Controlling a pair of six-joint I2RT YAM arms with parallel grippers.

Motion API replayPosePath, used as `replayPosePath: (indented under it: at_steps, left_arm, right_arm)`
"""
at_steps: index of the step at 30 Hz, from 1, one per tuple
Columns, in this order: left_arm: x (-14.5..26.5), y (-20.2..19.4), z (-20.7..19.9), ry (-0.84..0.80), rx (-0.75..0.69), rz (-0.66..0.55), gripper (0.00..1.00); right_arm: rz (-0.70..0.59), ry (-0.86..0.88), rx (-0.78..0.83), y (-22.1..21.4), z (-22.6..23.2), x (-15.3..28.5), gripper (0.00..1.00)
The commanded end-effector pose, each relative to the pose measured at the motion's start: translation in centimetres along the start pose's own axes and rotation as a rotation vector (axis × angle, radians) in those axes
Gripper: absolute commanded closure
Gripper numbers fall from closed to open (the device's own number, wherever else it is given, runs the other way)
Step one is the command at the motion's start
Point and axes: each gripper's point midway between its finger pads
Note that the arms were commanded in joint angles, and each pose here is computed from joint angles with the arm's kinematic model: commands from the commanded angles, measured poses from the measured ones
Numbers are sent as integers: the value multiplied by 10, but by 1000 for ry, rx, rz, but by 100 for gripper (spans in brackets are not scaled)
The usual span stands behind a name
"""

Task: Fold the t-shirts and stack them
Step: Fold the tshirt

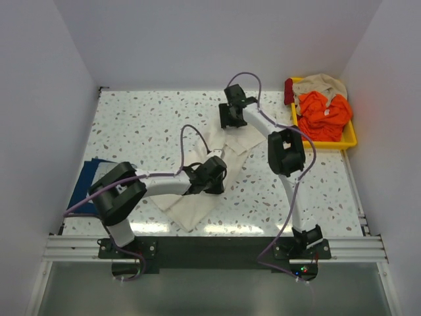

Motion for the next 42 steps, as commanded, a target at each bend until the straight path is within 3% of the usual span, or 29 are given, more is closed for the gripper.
replayPosePath:
  at_steps: [1, 6, 10, 11, 15, 17, 21, 28, 33, 42]
  left_arm:
    - [-6, 12, -40, -103, 39, 32, 80]
    - [10, 69, -76, -152, 5, -66, 67]
    - [24, 85, -61, -149, 29, -104, 65]
    - [26, 90, -52, -141, 40, -115, 65]
    - [35, 77, -26, -129, 18, -101, 67]
    - [34, 61, -9, -86, -17, -72, 73]
    - [36, 36, 6, -73, -49, -41, 76]
    - [24, -12, 9, -70, -55, 38, 79]
    - [14, -38, 5, -94, 19, 88, 80]
    - [-18, 2, -41, -214, 69, 85, 80]
  right_arm:
    - [137, 5, 153, -33, 15, -27, 32]
    - [48, 25, 166, 3, 20, -15, 20]
    - [-50, 101, 104, 37, 38, 27, 14]
    - [-130, 133, 77, 60, 45, 56, 11]
    - [-170, 167, -85, 64, 48, 97, 7]
    - [-138, 166, -121, 46, 45, 99, 7]
    - [-94, 127, -154, 13, 33, 84, 9]
    - [3, 75, -145, -22, 24, 35, 28]
    - [55, 43, -125, -32, 15, 7, 40]
    - [62, 21, -28, -11, 7, -39, 40]
Point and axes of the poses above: each gripper's point midway between its finger pads, its own x axis back along the fingers, its own z axis along the line the jaws close on, y = z × x, and after that the axes turned 5 degrees about -x, right-handed
